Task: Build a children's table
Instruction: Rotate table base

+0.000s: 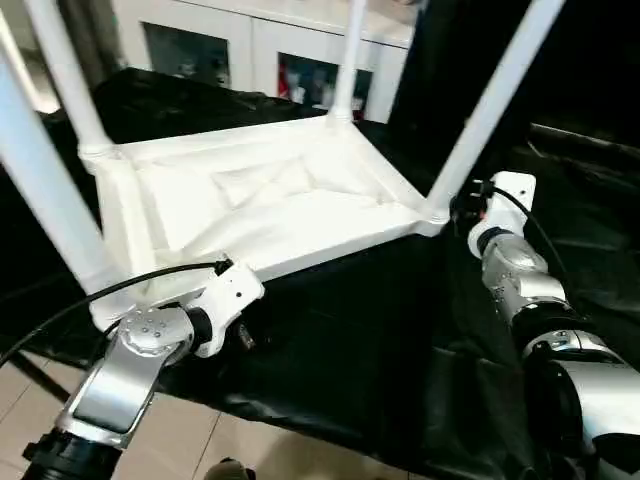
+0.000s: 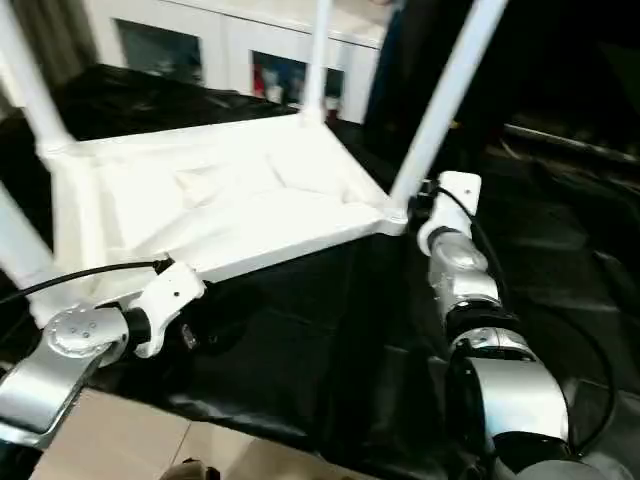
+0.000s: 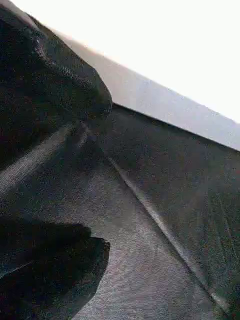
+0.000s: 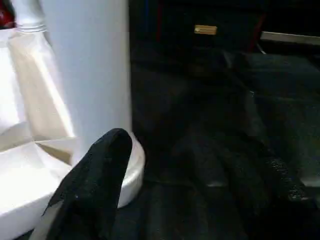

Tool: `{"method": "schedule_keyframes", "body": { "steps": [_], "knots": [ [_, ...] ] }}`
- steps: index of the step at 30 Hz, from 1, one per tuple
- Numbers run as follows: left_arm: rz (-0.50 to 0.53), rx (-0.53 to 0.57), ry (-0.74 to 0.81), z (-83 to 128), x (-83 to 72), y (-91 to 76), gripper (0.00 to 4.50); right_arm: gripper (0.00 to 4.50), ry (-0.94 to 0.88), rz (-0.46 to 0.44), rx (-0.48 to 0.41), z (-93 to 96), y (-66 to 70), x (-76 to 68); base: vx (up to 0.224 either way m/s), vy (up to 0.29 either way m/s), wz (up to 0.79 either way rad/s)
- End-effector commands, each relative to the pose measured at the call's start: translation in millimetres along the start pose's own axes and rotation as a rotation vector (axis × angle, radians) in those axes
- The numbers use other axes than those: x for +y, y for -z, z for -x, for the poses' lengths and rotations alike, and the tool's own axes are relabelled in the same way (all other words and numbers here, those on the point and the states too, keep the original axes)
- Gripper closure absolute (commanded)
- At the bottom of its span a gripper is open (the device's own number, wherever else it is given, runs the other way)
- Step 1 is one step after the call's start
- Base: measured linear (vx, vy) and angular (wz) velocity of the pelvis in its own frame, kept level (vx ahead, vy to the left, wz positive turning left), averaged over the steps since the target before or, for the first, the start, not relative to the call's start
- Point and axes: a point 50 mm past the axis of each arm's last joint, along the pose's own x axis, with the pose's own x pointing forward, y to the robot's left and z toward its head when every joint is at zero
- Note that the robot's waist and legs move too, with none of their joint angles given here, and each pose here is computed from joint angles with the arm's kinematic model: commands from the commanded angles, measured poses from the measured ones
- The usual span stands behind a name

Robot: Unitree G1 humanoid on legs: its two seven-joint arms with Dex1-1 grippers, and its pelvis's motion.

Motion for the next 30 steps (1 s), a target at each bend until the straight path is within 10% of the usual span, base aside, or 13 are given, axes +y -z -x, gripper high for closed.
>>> {"method": "schedule_keyframes", "body": {
  "steps": [1, 7, 19, 30],
  "knots": [
    [-0.009, -0.023, -0.019, 9, 2.7, 0.7, 0.06, 1.44, 0.036, -0.017, -0.026, -1.3, -9.5, -11.1, 0.0, 0.0, 0.0],
    [0.146, -0.143, 0.092, 45, -10.5, -1.6, 0.06, 1.44, -0.036, 0.007, -0.003, 1.3, 0.5, -7.1, 0.0, 0.0, 0.0],
    [0.342, 0.143, 0.104, 146, -4.9, 40.2, 0.06, 1.44, -0.44, 0.166, 0.091, 22.0, 48.0, 40.6, 0.0, 0.0, 0.0],
    [0.302, 0.173, -0.287, 235, 60.3, 36.8, 0.06, 1.44, -0.488, 0.239, 0.162, 31.4, 67.4, 44.1, 0.0, 0.0, 0.0]
  ]
}}
